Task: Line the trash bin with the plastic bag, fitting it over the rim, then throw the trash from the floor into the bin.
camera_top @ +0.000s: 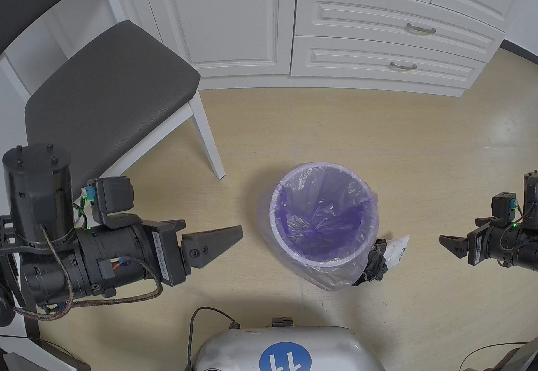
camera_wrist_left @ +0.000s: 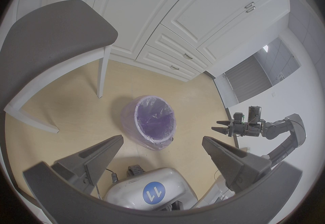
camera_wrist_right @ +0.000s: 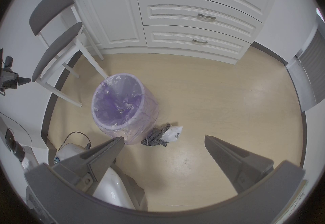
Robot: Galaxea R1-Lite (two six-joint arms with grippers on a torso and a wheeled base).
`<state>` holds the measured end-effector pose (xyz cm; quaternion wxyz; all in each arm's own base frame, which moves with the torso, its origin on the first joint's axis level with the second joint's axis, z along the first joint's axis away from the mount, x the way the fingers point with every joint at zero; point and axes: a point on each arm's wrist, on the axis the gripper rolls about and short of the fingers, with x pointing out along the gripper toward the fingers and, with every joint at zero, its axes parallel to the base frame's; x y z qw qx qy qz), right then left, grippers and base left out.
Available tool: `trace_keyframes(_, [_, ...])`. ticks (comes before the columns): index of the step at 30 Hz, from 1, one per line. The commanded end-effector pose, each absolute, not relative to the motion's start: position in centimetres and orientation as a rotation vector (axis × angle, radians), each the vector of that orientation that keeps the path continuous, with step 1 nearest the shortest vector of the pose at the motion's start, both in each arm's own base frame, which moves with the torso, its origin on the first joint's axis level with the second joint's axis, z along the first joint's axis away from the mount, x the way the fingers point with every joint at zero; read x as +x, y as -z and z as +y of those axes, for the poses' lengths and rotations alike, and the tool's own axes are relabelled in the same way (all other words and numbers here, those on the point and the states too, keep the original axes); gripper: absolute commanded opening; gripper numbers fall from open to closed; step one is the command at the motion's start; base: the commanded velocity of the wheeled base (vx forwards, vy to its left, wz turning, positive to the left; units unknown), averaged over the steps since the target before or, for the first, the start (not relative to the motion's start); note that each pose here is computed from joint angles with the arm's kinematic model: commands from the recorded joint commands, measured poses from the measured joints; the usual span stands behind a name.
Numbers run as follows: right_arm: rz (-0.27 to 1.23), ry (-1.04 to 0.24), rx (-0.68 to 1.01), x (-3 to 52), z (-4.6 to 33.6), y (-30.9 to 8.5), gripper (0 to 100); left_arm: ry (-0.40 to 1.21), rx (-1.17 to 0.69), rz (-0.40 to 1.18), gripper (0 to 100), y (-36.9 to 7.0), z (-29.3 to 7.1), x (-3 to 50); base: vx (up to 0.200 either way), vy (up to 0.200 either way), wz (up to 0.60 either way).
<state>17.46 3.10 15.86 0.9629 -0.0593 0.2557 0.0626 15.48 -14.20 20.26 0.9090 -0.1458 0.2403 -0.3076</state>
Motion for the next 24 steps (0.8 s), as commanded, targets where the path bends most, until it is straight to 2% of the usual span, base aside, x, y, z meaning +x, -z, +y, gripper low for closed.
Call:
trace_keyframes(1, [0.526, -0.116, -0.118, 17.8, 3.0, -16.0, 100, 0.63, -0.295, 0.497, 100, -20.1, -14.4, 15.8, 0.0, 0.0, 0.0])
trace_keyframes(16, [0.717, -0.029, -0.095, 20.5, 1.8, -15.4, 100, 0.622, -0.27, 0.511, 100, -19.6, -15.1, 16.5, 0.0, 0.0, 0.0])
trace_keyframes(24, [0.782, -0.045, -0.099, 21.3, 2.3, -13.8, 100, 0.612, -0.267, 0.45, 100, -20.8, -14.1, 16.3, 0.0, 0.0, 0.0])
